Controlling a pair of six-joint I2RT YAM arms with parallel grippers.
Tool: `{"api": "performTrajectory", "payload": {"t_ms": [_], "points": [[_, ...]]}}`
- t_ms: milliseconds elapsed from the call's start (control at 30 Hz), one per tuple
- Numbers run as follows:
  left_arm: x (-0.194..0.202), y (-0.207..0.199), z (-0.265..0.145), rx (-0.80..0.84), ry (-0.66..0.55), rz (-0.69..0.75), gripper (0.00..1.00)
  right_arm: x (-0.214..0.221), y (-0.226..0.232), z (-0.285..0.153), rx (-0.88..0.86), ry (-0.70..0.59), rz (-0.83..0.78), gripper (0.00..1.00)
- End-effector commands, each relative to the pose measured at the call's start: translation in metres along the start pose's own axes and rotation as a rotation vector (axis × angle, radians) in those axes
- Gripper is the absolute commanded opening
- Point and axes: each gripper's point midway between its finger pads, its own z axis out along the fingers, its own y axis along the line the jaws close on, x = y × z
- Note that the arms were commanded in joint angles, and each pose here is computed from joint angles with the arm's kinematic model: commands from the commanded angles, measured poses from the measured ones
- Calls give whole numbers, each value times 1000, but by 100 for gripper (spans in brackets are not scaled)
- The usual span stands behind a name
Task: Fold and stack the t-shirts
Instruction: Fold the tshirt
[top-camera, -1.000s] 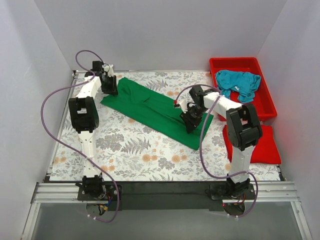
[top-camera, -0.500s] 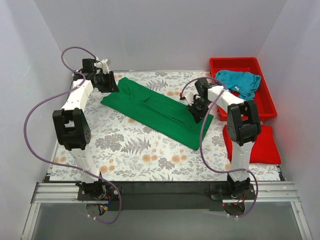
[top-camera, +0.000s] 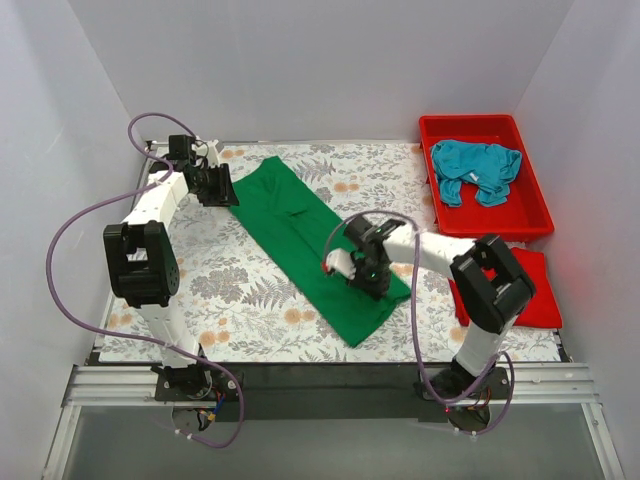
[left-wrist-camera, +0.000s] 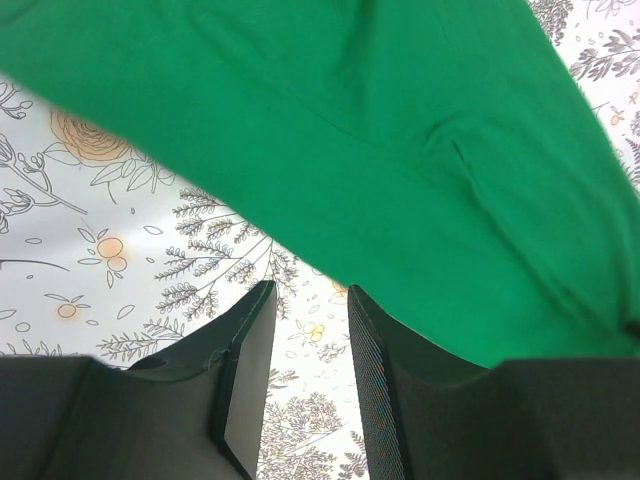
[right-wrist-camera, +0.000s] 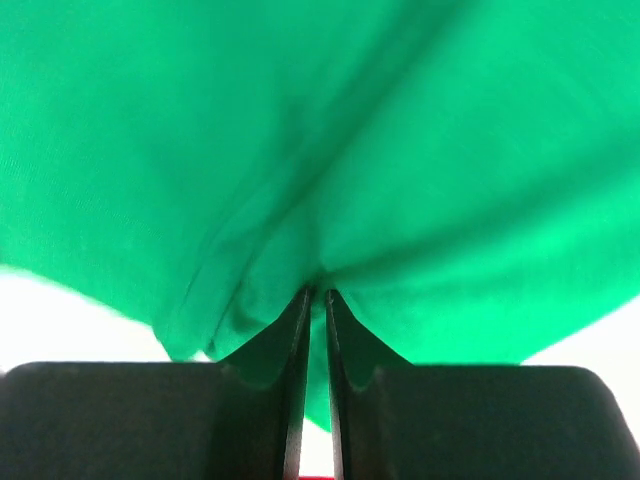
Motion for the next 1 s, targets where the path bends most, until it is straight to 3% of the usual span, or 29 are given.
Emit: {"api": "performTrajectory", "payload": {"t_ms": [0, 133, 267, 633, 767, 800, 833, 967], "points": [[-7, -14, -12, -1, -27, 58, 34, 11, 126, 23, -320, 94, -141, 16], [8, -29, 22, 17, 60, 86, 34, -24, 185, 10, -449, 12, -228, 18], [15, -38, 49, 21, 102, 110, 34, -65, 175, -14, -420, -114, -230, 20], [37, -46, 132, -10, 219, 172, 33, -91, 27, -58, -293, -399, 187, 20], [25, -50, 165, 8, 211, 175, 32, -91, -32, -63, -217, -457, 304, 20], [0, -56, 166, 13, 157, 188, 31, -87, -50, -59, -201, -459, 340, 20], [3, -51, 180, 14, 166, 181, 31, -91, -62, -61, -182, -477, 353, 20], [-50, -60, 191, 22, 34, 225, 32, -119, -129, -71, -91, -550, 385, 20]]}}
